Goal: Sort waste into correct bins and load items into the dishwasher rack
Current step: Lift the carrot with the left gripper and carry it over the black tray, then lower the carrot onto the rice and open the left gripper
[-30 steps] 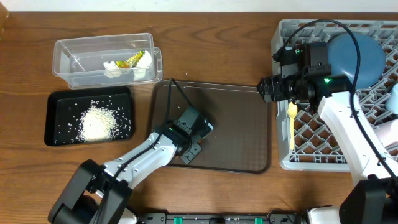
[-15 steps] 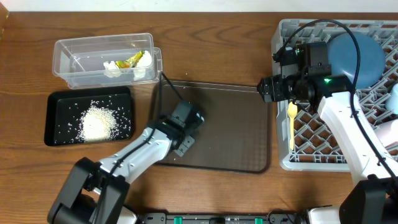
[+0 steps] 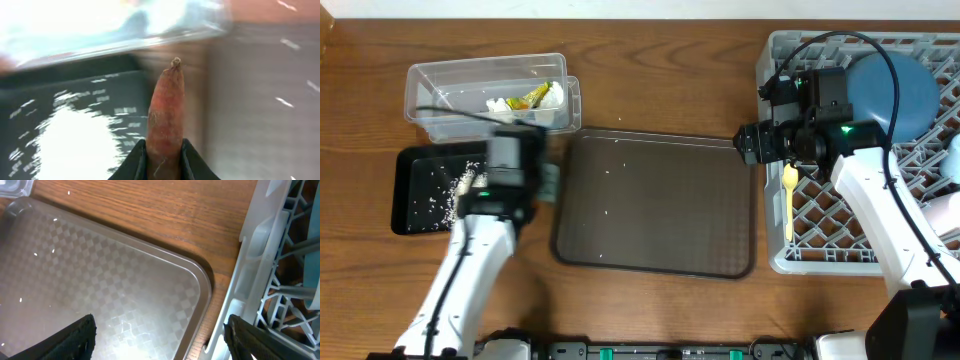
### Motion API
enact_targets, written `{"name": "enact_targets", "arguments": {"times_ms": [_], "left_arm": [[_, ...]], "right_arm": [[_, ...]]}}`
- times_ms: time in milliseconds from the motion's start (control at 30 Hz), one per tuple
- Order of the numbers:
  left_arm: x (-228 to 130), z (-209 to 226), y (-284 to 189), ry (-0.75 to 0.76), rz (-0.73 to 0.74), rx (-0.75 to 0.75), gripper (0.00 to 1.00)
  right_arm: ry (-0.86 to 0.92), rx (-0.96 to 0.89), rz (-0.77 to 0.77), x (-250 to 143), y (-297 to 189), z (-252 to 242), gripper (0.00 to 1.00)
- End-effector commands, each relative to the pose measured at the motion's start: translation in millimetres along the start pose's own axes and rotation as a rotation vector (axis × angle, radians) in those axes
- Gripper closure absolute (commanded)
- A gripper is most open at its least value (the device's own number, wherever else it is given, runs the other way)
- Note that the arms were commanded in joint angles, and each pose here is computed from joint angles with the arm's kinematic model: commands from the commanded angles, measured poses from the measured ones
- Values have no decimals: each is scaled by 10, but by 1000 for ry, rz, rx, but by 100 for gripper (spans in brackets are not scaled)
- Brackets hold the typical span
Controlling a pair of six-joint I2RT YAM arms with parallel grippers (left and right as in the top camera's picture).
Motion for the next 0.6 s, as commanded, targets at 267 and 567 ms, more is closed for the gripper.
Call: {"name": "enact_targets", "arguments": {"times_ms": [267, 567], "left_arm": [[-223, 904, 215, -446, 44, 185, 88], [-366, 987, 612, -470, 105, 192, 88]], "right_arm": [[-16, -1, 0, 17, 10, 12, 18], [-15, -2, 0, 16, 10, 11, 18]]}}
Point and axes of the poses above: each gripper's point midway between its finger pads, its own y axis out along the fingers, its own z axis along the line the jaws close on, x = y × z, the point moved 6 cm from there along -y, back along the fingers, and after that the axes turned 8 degrees about y, right-handed, at the moved point
